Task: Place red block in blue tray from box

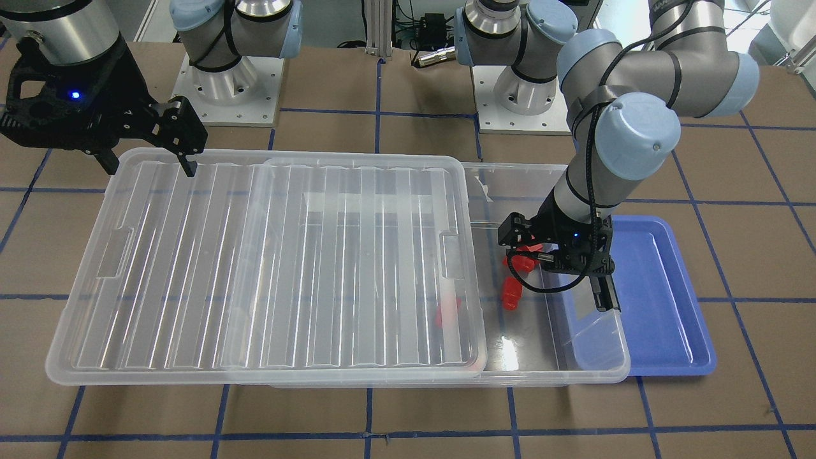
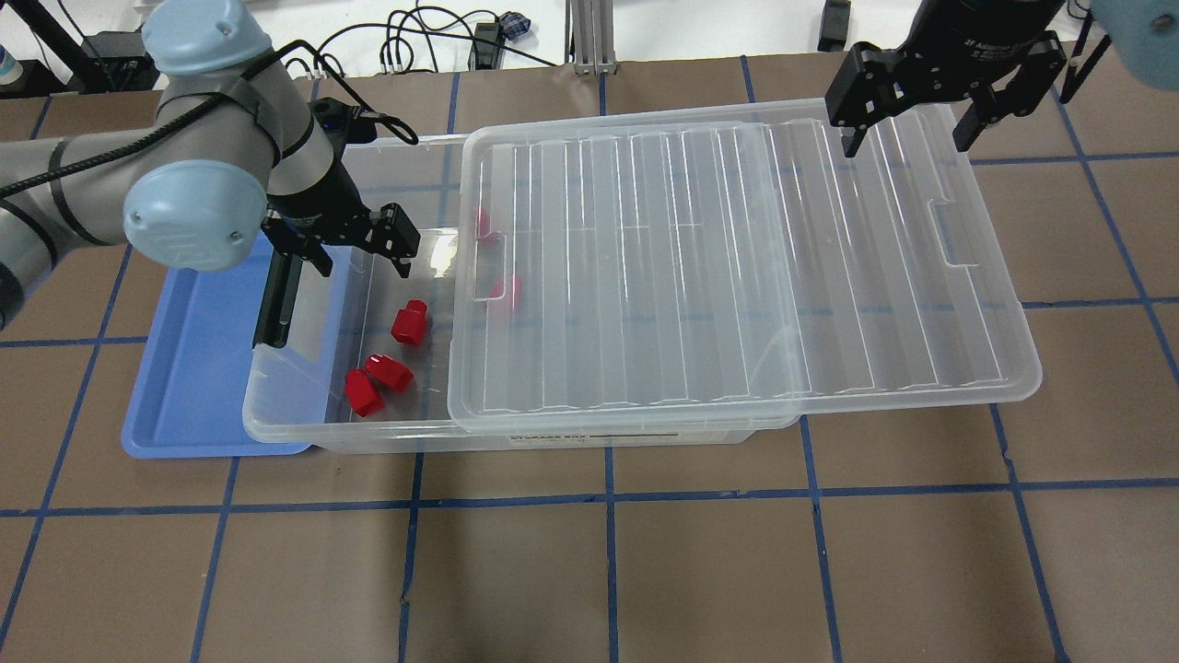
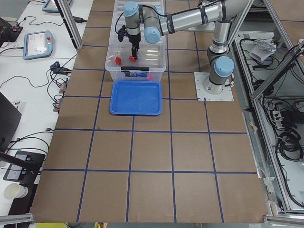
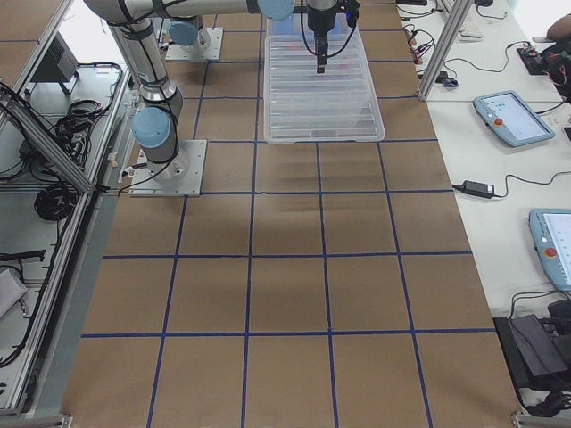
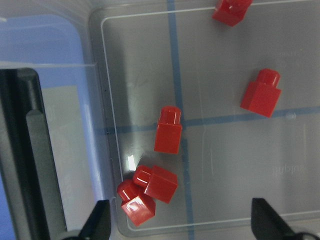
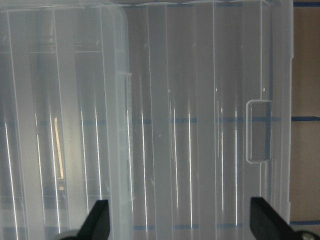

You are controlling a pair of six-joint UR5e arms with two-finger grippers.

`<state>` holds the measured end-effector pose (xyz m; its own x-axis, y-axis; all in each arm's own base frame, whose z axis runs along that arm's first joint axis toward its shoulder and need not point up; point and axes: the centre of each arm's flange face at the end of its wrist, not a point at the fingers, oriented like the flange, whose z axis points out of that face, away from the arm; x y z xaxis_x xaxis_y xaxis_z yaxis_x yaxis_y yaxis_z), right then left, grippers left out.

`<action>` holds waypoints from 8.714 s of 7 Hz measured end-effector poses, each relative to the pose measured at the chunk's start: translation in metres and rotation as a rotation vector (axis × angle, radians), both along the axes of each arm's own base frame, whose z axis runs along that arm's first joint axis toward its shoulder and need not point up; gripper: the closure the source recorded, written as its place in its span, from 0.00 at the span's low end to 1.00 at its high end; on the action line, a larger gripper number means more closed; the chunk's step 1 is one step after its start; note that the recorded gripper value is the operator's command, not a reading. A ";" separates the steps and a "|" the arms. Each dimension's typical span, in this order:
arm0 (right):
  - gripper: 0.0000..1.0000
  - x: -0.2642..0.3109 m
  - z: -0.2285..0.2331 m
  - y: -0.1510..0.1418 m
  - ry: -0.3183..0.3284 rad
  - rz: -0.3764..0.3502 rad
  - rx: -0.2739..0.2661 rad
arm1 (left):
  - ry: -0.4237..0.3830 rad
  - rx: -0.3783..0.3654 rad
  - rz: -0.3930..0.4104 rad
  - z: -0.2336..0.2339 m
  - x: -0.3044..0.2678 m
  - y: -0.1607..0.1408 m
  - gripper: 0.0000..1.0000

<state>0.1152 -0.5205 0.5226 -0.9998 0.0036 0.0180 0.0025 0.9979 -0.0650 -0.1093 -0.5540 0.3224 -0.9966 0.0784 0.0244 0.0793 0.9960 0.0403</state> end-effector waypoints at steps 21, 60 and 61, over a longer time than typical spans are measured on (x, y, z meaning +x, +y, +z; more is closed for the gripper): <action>0.00 -0.006 -0.005 -0.004 -0.012 0.001 0.007 | -0.088 0.057 0.009 0.108 0.068 -0.035 1.00; 0.00 0.064 -0.006 0.006 -0.023 -0.111 -0.045 | -0.021 -0.069 0.136 0.205 -0.016 0.058 0.00; 0.00 0.063 -0.008 0.007 -0.022 -0.112 -0.040 | -0.022 -0.060 0.133 0.200 -0.016 0.056 0.00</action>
<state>0.1787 -0.5136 0.5147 -0.9933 0.1152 -0.0068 0.1153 0.9879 -0.1038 -0.1255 -0.4978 0.5227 -0.9986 -0.0535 0.0016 -0.0535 0.9984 -0.0193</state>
